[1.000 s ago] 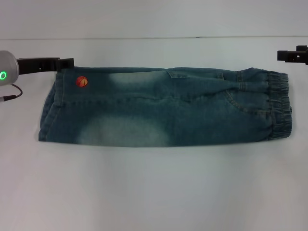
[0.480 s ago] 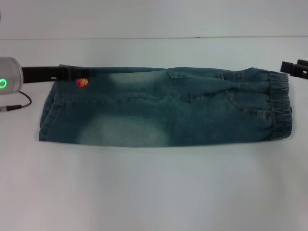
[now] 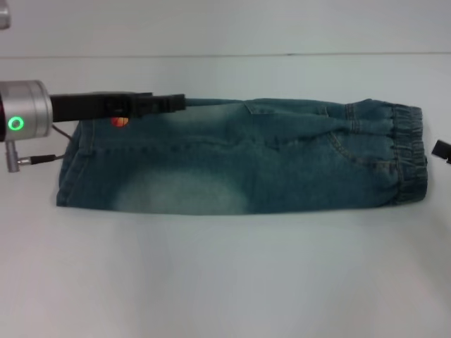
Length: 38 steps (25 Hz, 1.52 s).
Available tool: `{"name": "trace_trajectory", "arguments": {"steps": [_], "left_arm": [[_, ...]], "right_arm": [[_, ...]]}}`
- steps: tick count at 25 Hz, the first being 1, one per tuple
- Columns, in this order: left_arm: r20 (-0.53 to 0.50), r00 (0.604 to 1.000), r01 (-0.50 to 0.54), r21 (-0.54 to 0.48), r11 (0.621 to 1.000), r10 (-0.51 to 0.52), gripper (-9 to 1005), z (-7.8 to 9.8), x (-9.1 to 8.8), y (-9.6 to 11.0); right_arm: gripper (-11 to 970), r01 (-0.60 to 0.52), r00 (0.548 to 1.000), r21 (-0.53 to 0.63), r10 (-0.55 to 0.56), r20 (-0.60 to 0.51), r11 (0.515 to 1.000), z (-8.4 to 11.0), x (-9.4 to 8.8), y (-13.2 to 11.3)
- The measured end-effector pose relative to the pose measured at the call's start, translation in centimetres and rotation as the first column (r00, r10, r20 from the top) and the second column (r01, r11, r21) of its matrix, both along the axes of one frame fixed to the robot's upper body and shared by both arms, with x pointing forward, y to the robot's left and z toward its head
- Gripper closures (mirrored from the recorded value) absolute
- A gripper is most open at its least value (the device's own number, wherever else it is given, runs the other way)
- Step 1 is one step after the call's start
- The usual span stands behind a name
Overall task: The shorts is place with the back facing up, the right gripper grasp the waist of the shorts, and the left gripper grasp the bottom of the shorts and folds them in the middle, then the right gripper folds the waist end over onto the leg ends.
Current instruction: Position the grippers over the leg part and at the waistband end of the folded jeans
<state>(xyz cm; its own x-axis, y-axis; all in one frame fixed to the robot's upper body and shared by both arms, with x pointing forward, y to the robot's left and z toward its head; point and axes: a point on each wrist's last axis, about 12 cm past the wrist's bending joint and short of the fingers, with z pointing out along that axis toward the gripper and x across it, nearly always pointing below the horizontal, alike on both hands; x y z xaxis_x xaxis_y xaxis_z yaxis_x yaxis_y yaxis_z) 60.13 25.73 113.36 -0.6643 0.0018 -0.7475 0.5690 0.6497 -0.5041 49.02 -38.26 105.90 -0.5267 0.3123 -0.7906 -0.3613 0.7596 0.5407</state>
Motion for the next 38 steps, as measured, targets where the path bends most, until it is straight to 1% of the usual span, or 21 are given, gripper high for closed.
{"name": "trace_trajectory", "arguments": {"steps": [4,8,13,17,24,31,38], "left_arm": [[0.001,0.999,0.049,0.01,0.999,-0.049,105,0.1,0.1,-1.1],[0.002,0.996,0.091,0.031,0.995,-0.091,106,0.5,0.4,-2.0],[0.006,0.993,0.12,0.049,0.992,-0.12,106,0.8,0.6,-2.4],[0.008,0.992,0.123,0.053,0.991,-0.123,106,0.9,0.6,-2.4],[0.007,0.993,0.118,0.053,0.992,-0.119,105,0.8,0.6,-2.4],[0.007,0.993,0.121,0.049,0.992,-0.121,105,0.7,0.6,-2.7],[0.018,0.992,0.125,0.048,0.991,-0.126,105,0.9,0.9,-3.2]], "right_arm": [[202,0.004,1.0,0.01,-0.004,-0.02,1.0,-0.9,-0.8,0.1],[205,0.001,0.998,0.019,0.0,-0.062,1.0,-1.6,-1.2,0.1],[210,0.01,0.995,0.037,-0.006,-0.101,0.999,-2.6,-1.8,0.2],[214,0.017,0.994,0.037,-0.013,-0.109,0.999,-2.9,-2.1,0.1],[220,0.02,0.993,0.044,-0.014,-0.121,0.999,-2.7,-1.8,-0.1],[227,0.02,0.988,0.042,-0.014,-0.152,0.999,-2.6,-1.1,0.0],[233,0.022,0.983,0.008,-0.02,-0.18,1.0,-2.7,-0.1,0.1]]}}
